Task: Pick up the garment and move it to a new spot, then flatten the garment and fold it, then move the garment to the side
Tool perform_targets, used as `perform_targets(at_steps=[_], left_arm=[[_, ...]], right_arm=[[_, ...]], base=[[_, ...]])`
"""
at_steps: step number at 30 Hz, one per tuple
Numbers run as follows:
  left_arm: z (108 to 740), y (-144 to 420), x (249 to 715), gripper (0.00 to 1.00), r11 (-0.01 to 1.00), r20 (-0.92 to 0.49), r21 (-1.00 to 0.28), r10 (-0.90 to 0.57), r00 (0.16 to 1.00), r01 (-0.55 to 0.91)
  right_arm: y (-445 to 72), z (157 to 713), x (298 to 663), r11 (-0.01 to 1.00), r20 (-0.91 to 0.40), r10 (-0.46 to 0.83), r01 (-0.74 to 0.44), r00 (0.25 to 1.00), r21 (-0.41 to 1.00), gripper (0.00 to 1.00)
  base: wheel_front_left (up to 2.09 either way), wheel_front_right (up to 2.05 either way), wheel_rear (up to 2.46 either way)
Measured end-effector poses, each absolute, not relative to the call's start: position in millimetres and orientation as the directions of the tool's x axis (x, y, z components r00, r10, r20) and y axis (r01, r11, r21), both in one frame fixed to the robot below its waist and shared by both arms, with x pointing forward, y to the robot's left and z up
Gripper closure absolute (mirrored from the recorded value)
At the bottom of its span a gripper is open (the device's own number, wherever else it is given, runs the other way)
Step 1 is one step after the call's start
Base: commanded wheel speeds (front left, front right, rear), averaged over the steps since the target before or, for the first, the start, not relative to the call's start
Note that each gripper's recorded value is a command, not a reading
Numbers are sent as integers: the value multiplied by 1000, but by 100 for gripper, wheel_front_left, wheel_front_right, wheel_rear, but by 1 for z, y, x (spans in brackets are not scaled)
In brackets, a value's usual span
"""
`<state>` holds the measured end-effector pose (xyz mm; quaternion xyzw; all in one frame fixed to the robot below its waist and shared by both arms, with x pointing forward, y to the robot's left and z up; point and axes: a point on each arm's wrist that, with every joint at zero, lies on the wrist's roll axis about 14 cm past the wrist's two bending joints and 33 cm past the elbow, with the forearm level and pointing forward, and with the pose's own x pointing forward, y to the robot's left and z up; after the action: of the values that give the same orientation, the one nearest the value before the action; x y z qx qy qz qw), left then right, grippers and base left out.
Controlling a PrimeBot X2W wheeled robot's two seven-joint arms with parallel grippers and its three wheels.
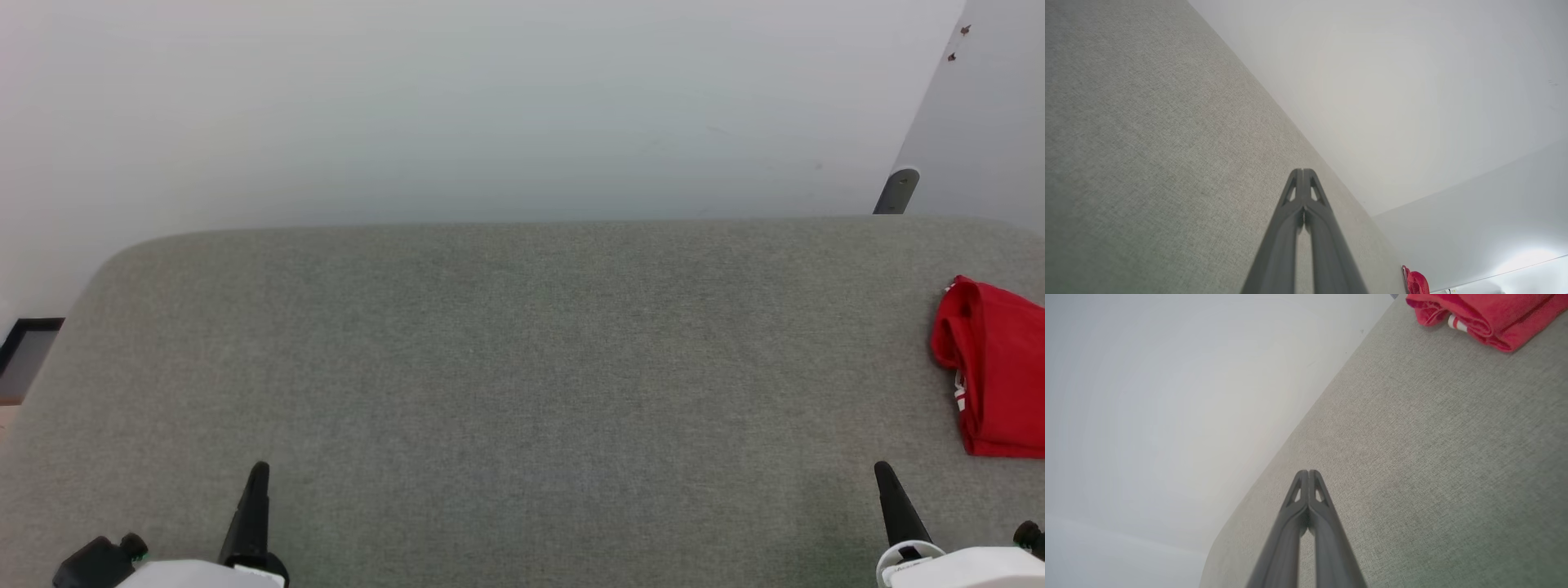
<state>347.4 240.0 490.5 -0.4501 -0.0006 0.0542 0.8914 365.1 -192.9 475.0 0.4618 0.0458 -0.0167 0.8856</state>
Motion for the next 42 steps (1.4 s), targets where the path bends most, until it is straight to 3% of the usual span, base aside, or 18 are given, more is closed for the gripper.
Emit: perform_targets(at_steps=[42], left_arm=[[498, 216, 373, 100, 221, -35, -974, 41, 999, -43]], right_arm=[[-197, 493, 380, 212, -52, 4, 50, 999, 976, 100]], base=[[0, 0, 0]])
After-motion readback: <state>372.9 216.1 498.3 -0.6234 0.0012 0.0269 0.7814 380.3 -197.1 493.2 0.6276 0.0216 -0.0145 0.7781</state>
